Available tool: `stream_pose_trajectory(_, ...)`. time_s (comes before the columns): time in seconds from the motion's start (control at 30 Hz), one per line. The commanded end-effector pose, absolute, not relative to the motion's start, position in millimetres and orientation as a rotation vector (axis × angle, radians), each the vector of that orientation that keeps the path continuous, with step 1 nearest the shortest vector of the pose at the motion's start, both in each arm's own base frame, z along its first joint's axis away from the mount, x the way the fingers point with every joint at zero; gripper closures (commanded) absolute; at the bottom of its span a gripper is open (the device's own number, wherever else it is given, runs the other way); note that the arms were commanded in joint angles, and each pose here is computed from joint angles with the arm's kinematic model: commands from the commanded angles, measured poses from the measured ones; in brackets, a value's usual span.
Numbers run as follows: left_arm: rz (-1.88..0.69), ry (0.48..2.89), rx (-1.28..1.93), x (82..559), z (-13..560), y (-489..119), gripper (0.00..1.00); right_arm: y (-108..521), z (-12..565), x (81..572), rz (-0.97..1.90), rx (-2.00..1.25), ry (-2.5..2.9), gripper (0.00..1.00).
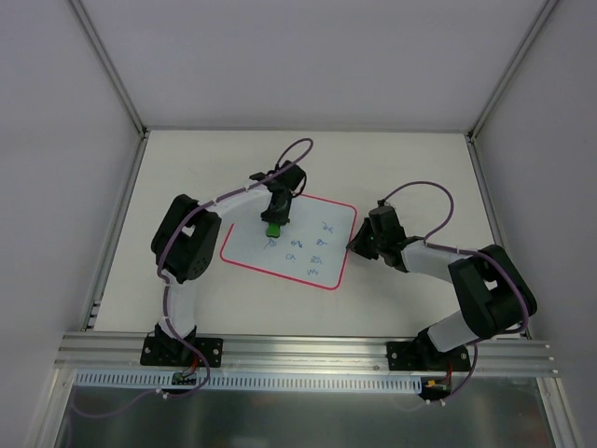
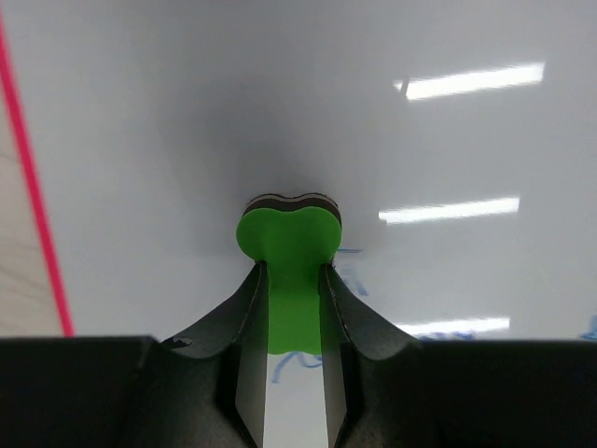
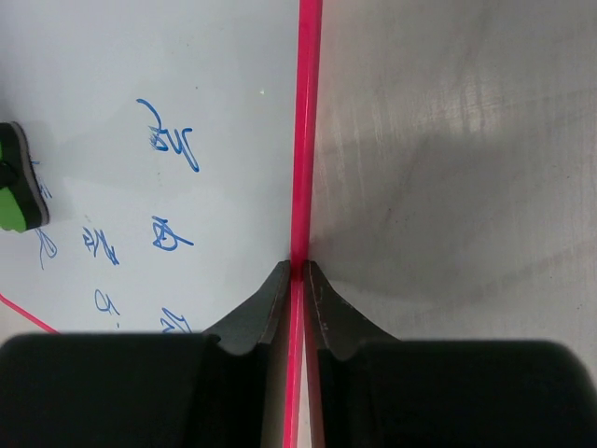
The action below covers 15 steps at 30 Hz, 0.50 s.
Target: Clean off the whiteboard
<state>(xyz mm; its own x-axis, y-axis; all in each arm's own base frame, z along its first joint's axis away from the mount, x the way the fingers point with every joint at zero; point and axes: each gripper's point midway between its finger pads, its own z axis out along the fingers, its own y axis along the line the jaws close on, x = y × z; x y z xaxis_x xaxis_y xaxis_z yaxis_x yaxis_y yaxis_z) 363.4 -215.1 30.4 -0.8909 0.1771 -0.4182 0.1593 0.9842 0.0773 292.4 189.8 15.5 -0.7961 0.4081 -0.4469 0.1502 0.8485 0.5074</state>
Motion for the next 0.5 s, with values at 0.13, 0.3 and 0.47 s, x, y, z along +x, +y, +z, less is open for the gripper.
stream_pose_trajectory(0.13, -0.074, 2.906, 0.567, 253.6, -40.0, -308.8, 1.0, 167.9, -21.4, 250.5, 0.467, 0.419, 2.629, 0.87)
stream_pose_trajectory(0.3, -0.037, 2.922, 0.551, 233.1, -43.1, -305.5, 1.0, 166.7, -23.3, 248.1, 0.462, 0.422, 2.636, 0.87)
stream_pose_trajectory(0.47, -0.026, 2.832, 0.439, 256.5, -3.7, -284.1, 1.0, 165.9, -22.8, 247.3, 0.462, 0.422, 2.632, 0.87)
